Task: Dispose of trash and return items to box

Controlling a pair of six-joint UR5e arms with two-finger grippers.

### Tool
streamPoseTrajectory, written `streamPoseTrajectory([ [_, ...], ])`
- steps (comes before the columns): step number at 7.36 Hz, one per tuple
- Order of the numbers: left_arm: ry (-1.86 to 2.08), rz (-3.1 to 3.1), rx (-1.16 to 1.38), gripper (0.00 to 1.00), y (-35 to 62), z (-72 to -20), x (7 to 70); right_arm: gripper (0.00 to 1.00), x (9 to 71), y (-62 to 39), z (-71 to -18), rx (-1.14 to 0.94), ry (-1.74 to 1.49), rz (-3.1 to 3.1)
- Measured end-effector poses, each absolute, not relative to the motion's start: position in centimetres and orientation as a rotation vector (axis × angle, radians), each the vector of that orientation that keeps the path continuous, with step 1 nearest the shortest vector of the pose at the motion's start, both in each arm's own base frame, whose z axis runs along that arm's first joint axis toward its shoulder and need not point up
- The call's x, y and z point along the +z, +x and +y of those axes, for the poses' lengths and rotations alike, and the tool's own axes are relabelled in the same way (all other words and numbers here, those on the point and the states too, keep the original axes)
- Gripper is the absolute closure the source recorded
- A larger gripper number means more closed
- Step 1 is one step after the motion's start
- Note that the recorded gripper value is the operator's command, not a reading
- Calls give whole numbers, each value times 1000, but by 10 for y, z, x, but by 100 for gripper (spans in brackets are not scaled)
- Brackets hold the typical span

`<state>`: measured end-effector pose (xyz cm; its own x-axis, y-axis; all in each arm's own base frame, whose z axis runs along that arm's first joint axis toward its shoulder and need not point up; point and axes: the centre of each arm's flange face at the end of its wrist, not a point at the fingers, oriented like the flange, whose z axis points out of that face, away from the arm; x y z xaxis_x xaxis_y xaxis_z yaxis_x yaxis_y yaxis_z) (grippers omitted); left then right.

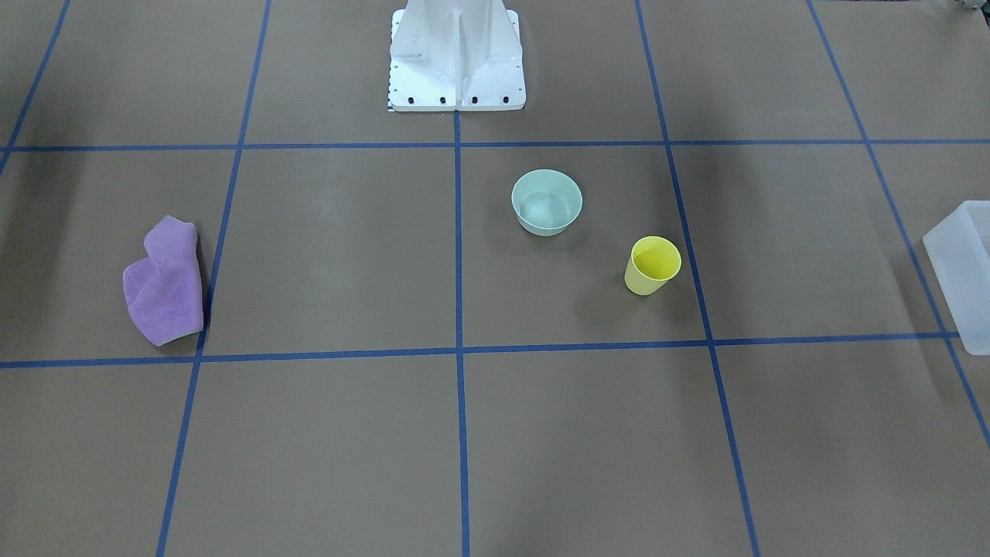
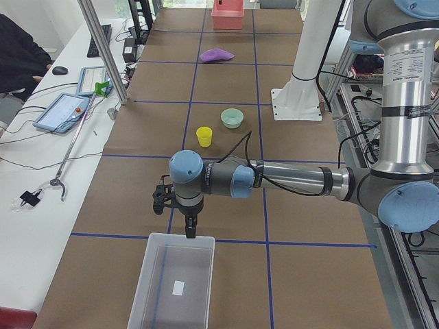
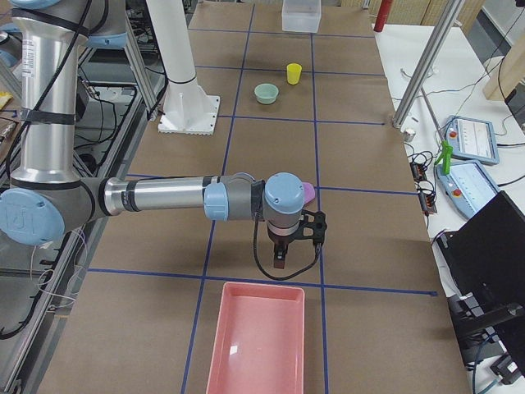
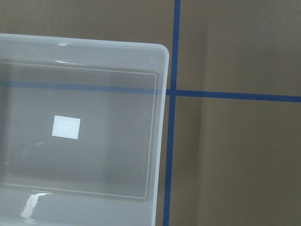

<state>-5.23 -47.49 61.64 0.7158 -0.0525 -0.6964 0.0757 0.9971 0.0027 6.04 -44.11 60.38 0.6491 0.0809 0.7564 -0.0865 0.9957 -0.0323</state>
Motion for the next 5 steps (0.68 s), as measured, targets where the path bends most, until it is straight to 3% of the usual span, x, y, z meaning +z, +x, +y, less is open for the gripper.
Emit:
streamPoseTrajectory([
  [5, 36, 769, -70, 1, -52, -476, 616, 0, 601, 61, -442, 93, 14, -861],
])
